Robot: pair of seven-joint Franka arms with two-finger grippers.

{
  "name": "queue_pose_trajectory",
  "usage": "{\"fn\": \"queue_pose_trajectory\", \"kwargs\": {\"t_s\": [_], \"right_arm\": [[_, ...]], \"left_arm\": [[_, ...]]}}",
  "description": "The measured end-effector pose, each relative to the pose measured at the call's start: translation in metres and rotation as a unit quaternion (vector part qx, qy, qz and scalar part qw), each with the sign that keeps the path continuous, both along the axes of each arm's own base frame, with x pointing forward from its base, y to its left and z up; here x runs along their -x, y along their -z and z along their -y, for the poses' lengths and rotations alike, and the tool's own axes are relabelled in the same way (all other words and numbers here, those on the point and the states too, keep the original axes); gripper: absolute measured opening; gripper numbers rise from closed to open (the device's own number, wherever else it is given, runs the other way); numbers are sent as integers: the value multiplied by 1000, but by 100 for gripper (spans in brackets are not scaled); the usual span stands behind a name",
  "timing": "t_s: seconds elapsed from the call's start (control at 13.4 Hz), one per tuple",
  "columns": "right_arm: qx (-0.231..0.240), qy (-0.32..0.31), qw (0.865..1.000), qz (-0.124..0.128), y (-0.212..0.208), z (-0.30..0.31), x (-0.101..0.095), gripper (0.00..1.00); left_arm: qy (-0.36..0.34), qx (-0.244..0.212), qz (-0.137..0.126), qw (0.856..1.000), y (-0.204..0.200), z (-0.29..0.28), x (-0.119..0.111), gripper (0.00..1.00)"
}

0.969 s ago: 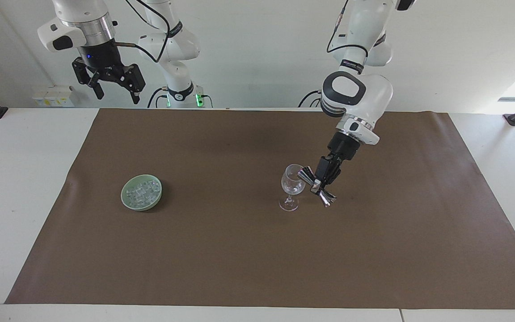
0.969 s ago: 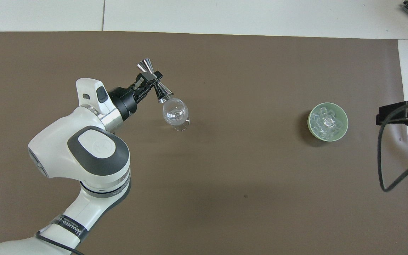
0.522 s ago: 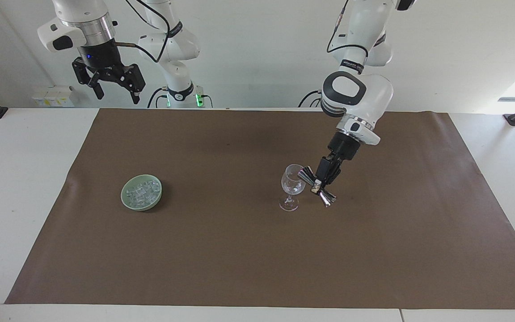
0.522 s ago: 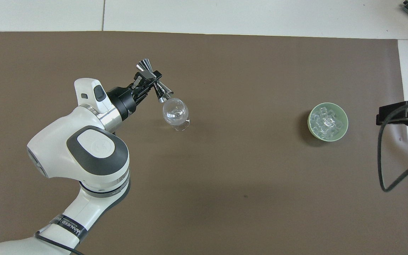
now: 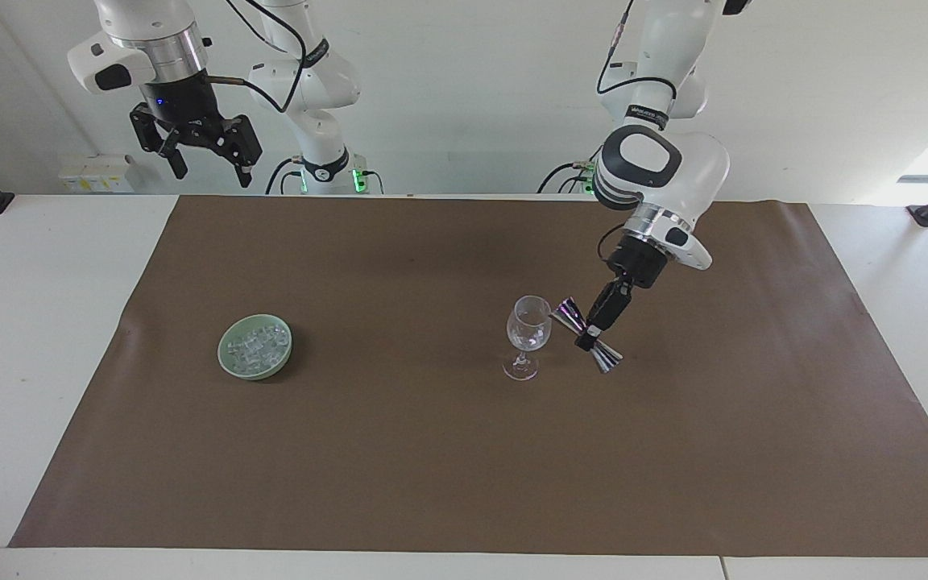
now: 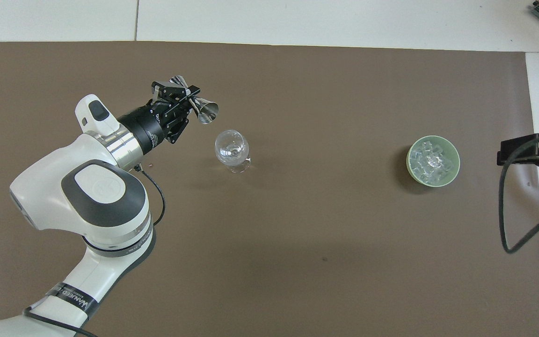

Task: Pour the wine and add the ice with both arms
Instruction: 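Move the jigger with the left gripper back toward its spot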

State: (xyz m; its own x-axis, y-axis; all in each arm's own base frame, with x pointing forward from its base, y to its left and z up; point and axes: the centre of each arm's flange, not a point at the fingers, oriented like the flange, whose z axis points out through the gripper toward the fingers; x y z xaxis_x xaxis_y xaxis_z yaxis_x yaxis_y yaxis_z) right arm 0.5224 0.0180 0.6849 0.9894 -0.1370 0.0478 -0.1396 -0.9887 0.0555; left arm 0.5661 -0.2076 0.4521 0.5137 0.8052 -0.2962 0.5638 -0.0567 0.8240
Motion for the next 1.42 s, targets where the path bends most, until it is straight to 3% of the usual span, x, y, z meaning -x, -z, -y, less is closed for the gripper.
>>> {"fn": "queue_pose_trajectory", "kwargs": {"t_s": [0.52,1.04,1.42], "right_arm": [[0,0,1000,0,0,0,0,100],[0,0,1000,0,0,0,0,100],[0,0,1000,0,0,0,0,100]], "left_arm": [[-72,126,-111,983,1,-27,-5,22],[-126,232,-222,939,6,-40,2,22],[-154,268,-275,910,17,-55,11,22]]}}
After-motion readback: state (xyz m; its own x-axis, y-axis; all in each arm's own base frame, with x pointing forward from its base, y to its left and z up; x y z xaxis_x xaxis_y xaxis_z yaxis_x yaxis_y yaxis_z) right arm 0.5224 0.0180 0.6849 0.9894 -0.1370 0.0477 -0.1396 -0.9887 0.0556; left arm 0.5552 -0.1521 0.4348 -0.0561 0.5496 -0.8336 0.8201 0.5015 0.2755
